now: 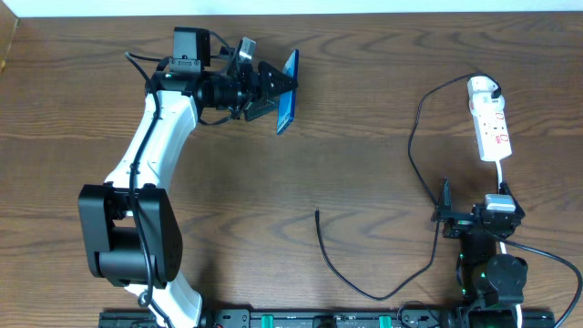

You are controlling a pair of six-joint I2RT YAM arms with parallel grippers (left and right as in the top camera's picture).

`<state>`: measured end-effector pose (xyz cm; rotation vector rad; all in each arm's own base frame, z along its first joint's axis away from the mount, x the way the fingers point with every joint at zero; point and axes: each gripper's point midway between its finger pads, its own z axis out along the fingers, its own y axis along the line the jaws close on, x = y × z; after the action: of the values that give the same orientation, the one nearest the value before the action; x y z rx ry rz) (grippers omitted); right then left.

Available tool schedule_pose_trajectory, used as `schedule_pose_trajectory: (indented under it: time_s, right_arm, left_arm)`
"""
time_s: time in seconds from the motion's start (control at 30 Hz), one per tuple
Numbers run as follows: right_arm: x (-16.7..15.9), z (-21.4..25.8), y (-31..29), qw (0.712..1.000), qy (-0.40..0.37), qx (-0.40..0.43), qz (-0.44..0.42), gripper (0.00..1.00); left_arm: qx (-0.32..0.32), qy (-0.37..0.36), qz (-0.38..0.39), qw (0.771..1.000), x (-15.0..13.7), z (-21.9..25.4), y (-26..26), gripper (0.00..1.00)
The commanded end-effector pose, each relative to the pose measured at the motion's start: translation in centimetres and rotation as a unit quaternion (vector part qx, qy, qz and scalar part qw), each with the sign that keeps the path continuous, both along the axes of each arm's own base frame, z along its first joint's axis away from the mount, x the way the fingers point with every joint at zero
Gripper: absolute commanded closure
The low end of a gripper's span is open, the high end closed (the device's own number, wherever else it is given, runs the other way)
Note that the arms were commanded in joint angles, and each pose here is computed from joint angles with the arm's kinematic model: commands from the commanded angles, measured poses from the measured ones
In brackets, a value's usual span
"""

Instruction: Plug charger to phone and switch on socket

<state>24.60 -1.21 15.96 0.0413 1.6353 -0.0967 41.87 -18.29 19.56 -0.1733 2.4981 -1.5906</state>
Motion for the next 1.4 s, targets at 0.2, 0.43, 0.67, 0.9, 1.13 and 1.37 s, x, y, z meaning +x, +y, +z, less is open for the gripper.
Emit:
schedule_pose_trajectory:
  time_s: [0.2, 0.43, 0.67, 0.9, 1.13, 1.37]
  right_arm:
    - [0.0, 0.0, 0.2, 1.000, -0.002, 0.007, 0.002, 0.01]
    - [0.0, 0.0, 0.2, 1.000, -0.002, 0.007, 0.002, 0.01]
    - [0.0, 0.0, 0.2, 1.000, -0.002, 0.007, 0.002, 0.01]
    - [0.0, 0.0, 0.2, 1.000, -0.002, 0.007, 0.002, 0.01]
    - [0.0, 0.0, 0.2, 1.000, -0.002, 0.007, 0.002, 0.01]
    - [0.0, 0.0, 0.2, 1.000, -0.002, 0.007, 0.002, 0.01]
  left_arm:
    - [-0.063, 0.019, 0.009, 0.998, 0.5, 3.5, -0.7, 0.92]
    - [-0.091, 0.021, 0.033, 0.995, 2.1, 5.2, -0.8, 0.93]
    - [-0.122, 0.039, 0.057, 0.990, 3.2, 6.9, -0.9, 0.92]
    - [-0.141, 0.092, 0.078, 0.983, 3.5, 7.3, -0.9, 0.92]
    - [-0.155, 0.147, 0.096, 0.972, 3.5, 7.3, -0.9, 0.93]
    - [-0.164, 0.180, 0.107, 0.964, 3.5, 7.3, -0.9, 0.93]
